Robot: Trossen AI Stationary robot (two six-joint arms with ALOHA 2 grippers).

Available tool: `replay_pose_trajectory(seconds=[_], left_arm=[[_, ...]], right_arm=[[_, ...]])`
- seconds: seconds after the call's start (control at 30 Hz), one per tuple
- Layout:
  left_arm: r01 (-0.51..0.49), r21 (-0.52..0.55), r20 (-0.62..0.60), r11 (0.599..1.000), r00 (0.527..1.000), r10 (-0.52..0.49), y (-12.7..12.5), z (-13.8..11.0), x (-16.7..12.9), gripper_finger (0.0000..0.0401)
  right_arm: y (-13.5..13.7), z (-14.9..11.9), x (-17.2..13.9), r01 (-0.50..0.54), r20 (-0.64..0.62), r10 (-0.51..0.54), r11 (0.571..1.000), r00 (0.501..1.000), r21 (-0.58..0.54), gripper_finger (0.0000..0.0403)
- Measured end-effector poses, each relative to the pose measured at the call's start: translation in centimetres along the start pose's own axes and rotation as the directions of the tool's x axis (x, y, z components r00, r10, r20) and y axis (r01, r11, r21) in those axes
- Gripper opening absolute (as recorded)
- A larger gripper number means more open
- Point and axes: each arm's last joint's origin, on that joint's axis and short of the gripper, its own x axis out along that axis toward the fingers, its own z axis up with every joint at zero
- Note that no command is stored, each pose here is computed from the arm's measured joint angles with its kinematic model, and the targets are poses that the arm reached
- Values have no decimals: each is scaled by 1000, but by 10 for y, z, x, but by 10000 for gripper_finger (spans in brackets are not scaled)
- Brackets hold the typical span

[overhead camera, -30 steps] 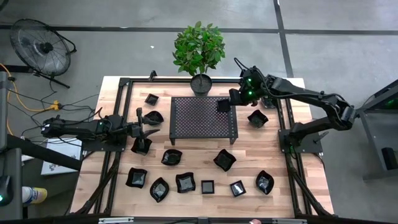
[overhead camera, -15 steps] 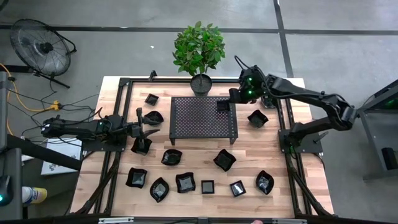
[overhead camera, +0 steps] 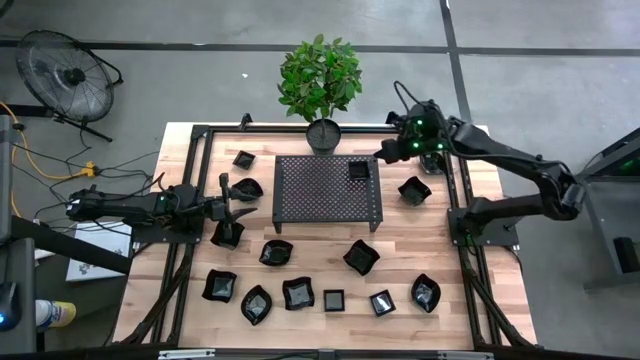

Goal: Pick & Place Mini shaped plates
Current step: Put the black leaf-shaped plate on the shelf

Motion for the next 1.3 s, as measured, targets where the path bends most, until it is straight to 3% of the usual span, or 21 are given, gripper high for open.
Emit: replay_pose_trajectory(seconds=[0.27, 0.6, 0.97, 1.3], left_arm=[[0, 0, 0, 1000, 1000, 0, 0, 0, 0, 140], [0, 0, 0, 1000, 1000, 0, 0, 0, 0, 140], [0, 0, 0, 1000, 1000, 0, 0, 0, 0, 140], [0, 0, 0, 1000, 1000, 0, 0, 0, 0, 140]], right_arm=[[-7, -12, -28, 91, -18, -91, 996, 996, -18, 90], [-20, -33, -41, 224, -184, -233, 972, 955, -70, 90], [-29, -56, -49, 518, -270, -555, 831, 787, -202, 90], [-26, -71, -26, 614, -411, -654, 751, 636, -244, 90]])
